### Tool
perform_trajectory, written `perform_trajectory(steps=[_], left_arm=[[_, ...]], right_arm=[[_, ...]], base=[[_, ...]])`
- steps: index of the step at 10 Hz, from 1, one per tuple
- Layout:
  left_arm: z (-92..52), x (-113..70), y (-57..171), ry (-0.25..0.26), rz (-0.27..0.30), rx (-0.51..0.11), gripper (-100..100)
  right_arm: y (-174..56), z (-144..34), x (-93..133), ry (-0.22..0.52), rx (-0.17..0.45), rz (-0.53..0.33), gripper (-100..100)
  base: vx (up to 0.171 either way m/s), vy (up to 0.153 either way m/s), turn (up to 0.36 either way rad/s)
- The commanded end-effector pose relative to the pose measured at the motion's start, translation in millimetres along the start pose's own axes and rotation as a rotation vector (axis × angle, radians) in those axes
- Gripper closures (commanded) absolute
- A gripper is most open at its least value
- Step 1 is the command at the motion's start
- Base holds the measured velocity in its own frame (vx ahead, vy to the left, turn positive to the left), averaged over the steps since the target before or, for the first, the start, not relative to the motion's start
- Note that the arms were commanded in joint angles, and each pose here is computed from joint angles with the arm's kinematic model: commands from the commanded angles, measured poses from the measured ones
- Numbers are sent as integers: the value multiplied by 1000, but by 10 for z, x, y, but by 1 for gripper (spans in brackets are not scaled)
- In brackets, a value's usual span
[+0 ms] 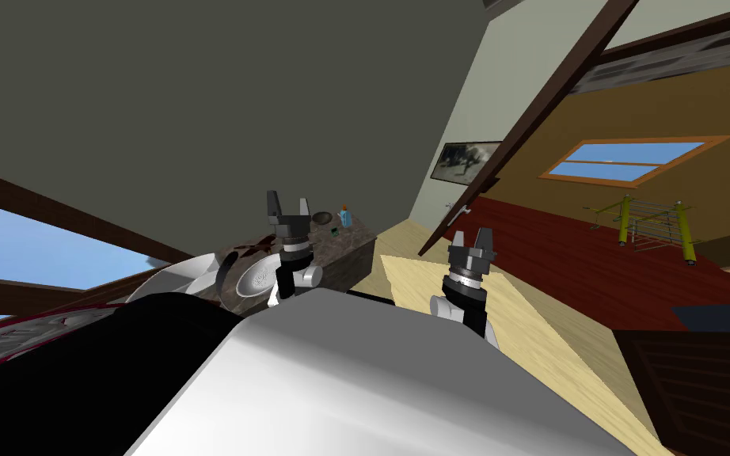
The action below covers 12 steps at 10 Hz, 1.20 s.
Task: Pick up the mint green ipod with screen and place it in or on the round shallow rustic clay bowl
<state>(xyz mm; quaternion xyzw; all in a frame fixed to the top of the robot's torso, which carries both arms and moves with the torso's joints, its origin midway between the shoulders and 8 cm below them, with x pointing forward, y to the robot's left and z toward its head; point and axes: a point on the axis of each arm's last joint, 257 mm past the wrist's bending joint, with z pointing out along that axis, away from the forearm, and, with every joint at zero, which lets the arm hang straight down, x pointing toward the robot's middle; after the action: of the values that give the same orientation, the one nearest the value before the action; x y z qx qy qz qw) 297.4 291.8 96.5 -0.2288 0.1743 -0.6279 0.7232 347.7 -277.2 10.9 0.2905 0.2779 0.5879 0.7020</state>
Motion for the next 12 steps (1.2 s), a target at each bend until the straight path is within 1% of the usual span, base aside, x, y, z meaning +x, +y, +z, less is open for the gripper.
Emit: perform_trajectory(steps=[1, 4, 6, 9, 12], left_arm=[[-3, 15, 35, 22, -8, -6, -100], [-26, -11, 170, 54, -44, -30, -100], [-49, -87, 292, 56, -80, -50, -100], [-97, -282, 499, 25, -146, -80, -100], [-170, -547, 723, -35, -221, -108, -100]], right_arm=[[0, 0, 0, 0, 0, 0, 0], [0, 0, 0, 0, 0, 0, 0], [0, 0, 0, 0, 0, 0, 0], [0, 0, 0, 0, 0, 0, 0], [0, 1, 0, 0, 0, 0, 0]], base=[[-14, -6, 5], [-39, -18, 8], [-69, -23, 15], [-89, -13, 12], [-110, -10, 10]])
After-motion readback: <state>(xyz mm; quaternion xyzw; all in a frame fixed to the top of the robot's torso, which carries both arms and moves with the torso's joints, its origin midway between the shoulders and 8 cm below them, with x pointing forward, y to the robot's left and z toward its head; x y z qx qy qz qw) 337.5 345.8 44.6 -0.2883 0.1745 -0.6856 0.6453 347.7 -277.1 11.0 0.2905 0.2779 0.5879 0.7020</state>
